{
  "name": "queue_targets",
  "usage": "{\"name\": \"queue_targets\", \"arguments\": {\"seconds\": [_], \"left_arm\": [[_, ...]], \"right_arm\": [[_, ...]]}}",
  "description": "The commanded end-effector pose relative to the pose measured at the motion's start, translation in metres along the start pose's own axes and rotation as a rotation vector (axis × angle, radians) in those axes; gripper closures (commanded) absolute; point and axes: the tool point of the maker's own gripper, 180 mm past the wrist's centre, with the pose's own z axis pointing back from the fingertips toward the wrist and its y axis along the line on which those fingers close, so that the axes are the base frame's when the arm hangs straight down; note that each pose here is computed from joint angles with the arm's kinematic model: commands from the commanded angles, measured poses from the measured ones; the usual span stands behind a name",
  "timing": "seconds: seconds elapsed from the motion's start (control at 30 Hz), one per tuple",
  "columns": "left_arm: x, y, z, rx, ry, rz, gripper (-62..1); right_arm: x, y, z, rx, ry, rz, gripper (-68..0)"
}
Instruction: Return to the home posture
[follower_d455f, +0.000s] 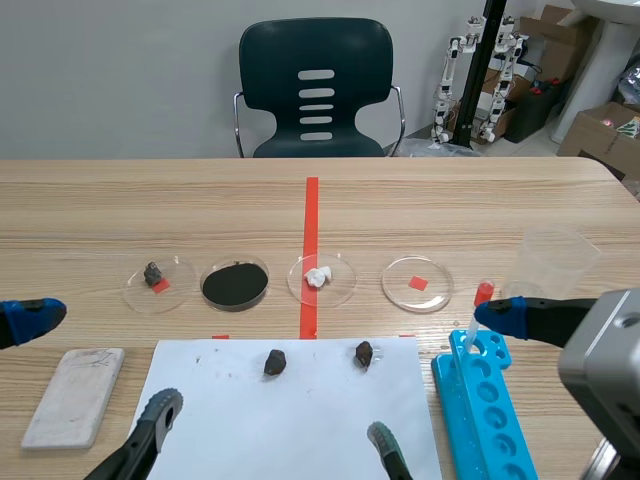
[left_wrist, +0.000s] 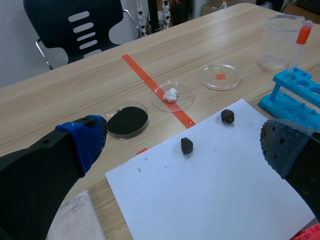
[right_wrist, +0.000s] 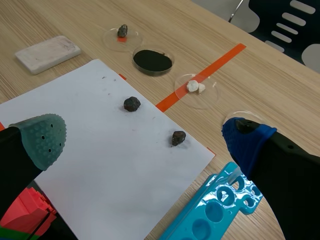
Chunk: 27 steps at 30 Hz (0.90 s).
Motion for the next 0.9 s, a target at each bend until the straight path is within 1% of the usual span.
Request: {"name": "queue_targets", "arguments": {"seconds": [0.0,0.07,0.43,0.87], "left_arm": [[0.0088,0.0025,-0.0033,-0.009,-0.033,-0.005,-62.3],[0.0091,0.0025,-0.0031,-0.018,-0.033,-0.004,-62.3],[0.0098,0.007,-0.0047,-0.008,-0.034,-0.019,-62.3],[0.0089,0.0068,-0.0046,-0.009,-0.029,-0.018,-62.3]], "right_arm": [[0.0107,-0.0027,-0.001,-0.008,-0.036,0.003,-67.9],[0.0107,-0.0027,-0.001,-0.008,-0.036,0.003,-67.9],[0.0107,-0.0027,-0.001,-0.008,-0.036,0.003,-67.9],[0.0107,-0.0027,-0.001,-0.008,-0.036,0.003,-67.9]]}}
